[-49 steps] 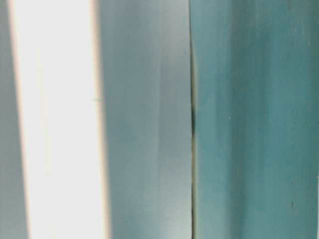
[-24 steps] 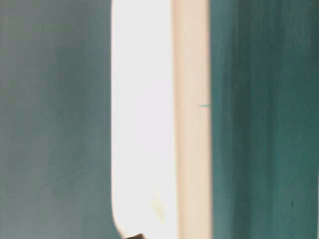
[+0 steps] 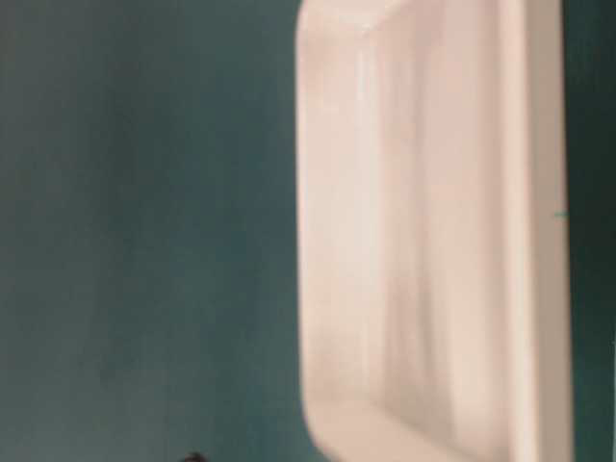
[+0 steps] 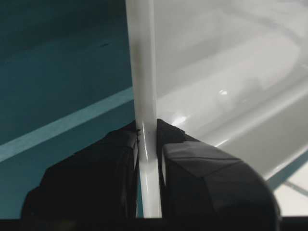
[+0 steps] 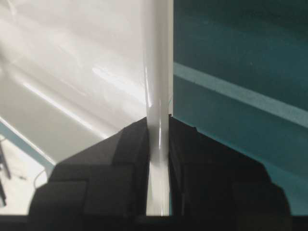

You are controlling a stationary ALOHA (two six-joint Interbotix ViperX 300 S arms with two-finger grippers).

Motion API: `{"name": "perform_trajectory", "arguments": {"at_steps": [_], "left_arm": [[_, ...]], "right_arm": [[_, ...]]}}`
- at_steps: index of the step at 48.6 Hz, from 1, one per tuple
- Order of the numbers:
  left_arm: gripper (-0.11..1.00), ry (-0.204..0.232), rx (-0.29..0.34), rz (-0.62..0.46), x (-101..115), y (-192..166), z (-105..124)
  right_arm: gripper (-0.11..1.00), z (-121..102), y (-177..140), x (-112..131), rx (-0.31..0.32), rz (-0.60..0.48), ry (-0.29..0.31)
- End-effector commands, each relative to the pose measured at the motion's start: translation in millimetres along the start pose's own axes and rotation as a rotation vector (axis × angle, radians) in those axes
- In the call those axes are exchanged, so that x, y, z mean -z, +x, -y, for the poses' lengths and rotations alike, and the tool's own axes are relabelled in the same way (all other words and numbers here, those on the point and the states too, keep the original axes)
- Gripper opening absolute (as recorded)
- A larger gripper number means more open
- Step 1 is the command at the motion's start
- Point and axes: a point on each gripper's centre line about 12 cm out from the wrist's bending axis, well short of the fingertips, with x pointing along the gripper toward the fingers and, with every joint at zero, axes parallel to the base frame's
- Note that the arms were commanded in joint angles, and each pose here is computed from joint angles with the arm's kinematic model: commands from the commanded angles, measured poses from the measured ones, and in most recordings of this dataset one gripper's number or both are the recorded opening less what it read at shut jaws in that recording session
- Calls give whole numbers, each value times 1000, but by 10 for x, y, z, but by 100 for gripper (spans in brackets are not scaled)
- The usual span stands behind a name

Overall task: Lift the white case with both hands.
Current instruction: 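Lower the held tray back onto the table with both grippers, then open both grippers to release the tray rims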

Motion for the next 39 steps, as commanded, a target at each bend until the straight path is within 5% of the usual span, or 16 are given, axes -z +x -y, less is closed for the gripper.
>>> {"name": "perform_trajectory", "arguments": {"at_steps": [1, 29, 39], "left_arm": [[7, 8, -48, -11, 40, 116, -107], [7, -10, -132, -18, 56, 459, -494], [7, -20, -120, -5, -7, 541, -498]], "right_arm": [[11, 93, 123, 0, 48, -3, 3], [11, 381, 541, -15, 165, 7, 9], [11, 492, 604, -13, 209, 4, 24]]}}
